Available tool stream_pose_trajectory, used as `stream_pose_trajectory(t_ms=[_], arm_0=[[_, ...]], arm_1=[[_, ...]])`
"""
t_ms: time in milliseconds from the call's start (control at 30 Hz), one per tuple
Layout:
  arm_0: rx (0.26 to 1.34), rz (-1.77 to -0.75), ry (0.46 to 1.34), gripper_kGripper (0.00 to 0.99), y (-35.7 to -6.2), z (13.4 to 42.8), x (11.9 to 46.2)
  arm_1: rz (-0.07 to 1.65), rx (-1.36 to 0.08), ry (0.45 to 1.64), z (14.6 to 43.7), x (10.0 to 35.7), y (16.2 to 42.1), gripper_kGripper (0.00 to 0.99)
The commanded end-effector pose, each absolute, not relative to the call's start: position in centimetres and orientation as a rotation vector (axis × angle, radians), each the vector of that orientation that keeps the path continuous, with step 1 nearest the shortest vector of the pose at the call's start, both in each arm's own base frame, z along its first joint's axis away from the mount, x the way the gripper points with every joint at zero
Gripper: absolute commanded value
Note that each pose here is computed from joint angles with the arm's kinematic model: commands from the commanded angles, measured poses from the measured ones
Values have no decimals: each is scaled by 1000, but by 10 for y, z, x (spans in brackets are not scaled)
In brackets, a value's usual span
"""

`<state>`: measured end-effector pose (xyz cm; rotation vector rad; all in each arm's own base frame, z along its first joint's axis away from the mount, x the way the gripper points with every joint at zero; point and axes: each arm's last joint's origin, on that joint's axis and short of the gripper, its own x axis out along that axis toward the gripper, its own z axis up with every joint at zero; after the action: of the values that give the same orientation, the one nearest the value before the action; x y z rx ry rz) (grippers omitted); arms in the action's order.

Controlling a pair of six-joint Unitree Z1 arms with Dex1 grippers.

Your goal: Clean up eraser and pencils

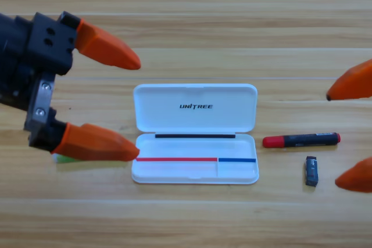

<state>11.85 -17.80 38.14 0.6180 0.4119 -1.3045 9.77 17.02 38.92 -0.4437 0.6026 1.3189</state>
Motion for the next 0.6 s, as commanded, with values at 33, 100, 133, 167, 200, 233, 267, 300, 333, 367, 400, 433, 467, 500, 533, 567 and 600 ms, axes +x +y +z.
stream_pose_trajectory(t_ms=[33,100,133,167,200,233,267,300,333,367,400,433,467,500,533,567,600], arm_0=[[700,-1272,444,990,-178,380,118],[772,-1223,461,990,-179,383,123],[828,-1179,474,990,-179,384,127],[878,-1144,483,989,-179,383,129],[922,-1103,490,989,-178,382,132],[978,-1058,494,989,-176,380,134],[1023,-1020,495,990,-174,378,135],[1064,-984,501,990,-172,377,138],[1103,-951,508,990,-169,375,141],[1142,-926,519,990,-167,373,145],[1169,-909,540,990,-165,370,150],[1187,-896,564,989,-163,367,156],[1206,-886,591,989,-161,363,163],[1231,-886,616,989,-160,359,169],[1246,-887,641,989,-159,354,174],[1257,-885,666,989,-158,351,178],[1272,-886,696,989,-158,346,183]], arm_1=[[1077,-398,734,375,115,152,988],[1002,-353,817,367,127,152,983],[939,-338,859,362,133,155,980],[858,-326,894,358,138,157,979],[795,-322,922,354,143,159,979],[766,-299,946,348,144,159,979],[714,-284,952,344,146,159,979],[649,-290,967,339,152,161,979],[586,-303,986,335,156,163,979],[538,-295,1005,329,161,167,979],[513,-283,1037,323,165,171,979],[484,-268,1067,316,170,176,979],[456,-248,1093,310,175,182,979],[423,-239,1138,303,182,188,979],[384,-223,1185,297,191,194,979],[359,-229,1219,291,199,199,979],[343,-248,1254,283,206,207,979]])
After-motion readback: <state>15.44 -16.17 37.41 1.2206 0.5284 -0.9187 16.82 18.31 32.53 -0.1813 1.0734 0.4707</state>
